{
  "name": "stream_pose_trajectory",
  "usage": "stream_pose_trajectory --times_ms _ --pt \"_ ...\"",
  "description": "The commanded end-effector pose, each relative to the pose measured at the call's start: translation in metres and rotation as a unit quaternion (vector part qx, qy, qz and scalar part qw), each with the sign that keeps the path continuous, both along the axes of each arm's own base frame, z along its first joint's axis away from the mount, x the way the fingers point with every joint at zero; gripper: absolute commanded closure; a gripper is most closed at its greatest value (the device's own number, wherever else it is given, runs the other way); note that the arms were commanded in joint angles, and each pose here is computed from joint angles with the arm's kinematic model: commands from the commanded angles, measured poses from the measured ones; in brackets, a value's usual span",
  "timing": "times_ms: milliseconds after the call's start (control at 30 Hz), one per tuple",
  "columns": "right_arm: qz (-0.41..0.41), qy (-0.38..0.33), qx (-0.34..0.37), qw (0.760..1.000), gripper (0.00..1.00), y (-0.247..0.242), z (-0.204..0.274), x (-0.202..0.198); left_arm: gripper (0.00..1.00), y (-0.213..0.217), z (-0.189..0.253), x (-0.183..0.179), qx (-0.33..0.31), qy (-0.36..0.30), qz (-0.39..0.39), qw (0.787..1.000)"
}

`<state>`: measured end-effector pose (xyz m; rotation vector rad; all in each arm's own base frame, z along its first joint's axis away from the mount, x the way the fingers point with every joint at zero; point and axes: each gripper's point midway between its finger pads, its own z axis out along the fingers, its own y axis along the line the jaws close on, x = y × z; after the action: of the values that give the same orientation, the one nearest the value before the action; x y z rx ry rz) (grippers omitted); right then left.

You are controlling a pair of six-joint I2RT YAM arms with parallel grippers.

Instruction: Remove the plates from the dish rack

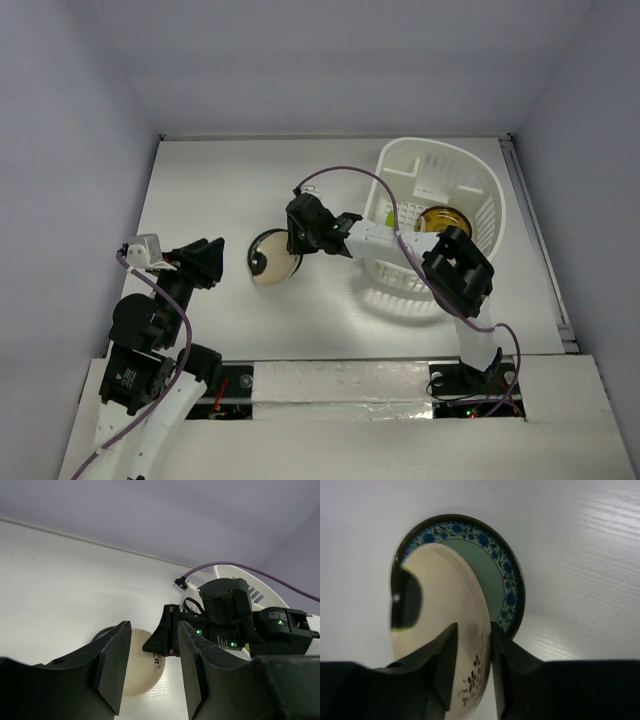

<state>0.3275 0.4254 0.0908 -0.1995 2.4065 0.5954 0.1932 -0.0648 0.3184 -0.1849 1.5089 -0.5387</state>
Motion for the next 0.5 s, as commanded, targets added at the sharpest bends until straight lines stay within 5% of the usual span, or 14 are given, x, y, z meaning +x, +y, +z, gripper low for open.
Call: stream_pose_trajectory --times_ms 0,67,267,467 --pt "0.0 -0.009 0.014 1.0 0.6 0.004 0.006 -0.003 0.61 -0.003 0.007 0.002 -0.006 -0.011 -0.006 1.0" --pt "0.005 -0.006 -0.004 1.0 0.45 0.0 0.001 -0.009 0.61 -0.002 0.007 0.003 -0.006 -0.011 -0.002 1.0" --pt "0.009 -0.029 -0.051 0.998 0.22 -0.015 0.017 -0.014 0.6 -0.003 0.008 0.002 -0.005 -0.012 -0.006 1.0" --pt "0.005 -0.074 -0.06 0.995 0.24 -0.029 0.065 -0.013 0.6 -0.004 0.008 0.002 -0.005 -0.013 -0.01 1.0"
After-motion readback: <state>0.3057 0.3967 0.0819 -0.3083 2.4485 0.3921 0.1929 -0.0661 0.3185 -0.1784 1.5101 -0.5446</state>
